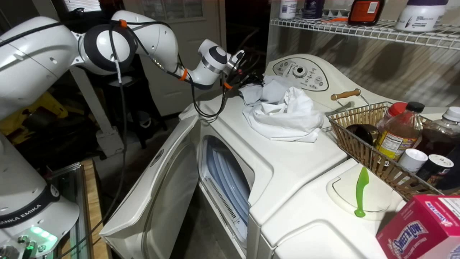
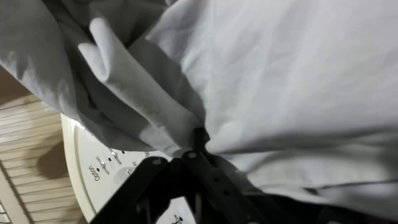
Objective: Put the grey cloth into the washing machine
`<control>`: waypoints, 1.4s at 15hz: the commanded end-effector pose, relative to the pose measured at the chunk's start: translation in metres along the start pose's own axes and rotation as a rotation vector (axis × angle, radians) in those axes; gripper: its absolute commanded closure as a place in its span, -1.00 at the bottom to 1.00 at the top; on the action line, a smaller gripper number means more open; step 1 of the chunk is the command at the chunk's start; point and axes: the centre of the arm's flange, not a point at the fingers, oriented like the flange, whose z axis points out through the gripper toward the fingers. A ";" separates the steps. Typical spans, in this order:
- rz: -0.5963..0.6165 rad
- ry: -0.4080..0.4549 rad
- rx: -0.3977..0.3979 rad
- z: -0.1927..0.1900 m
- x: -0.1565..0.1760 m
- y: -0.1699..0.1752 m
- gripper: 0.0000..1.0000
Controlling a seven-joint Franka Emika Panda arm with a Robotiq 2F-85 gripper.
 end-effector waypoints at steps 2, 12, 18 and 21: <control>-0.023 0.006 0.172 -0.020 0.016 0.011 0.53; 0.141 -0.145 0.433 -0.101 0.018 0.077 0.96; 0.407 -0.165 0.551 -0.180 0.003 0.144 0.96; 0.557 -0.212 0.563 -0.210 -0.016 0.169 0.96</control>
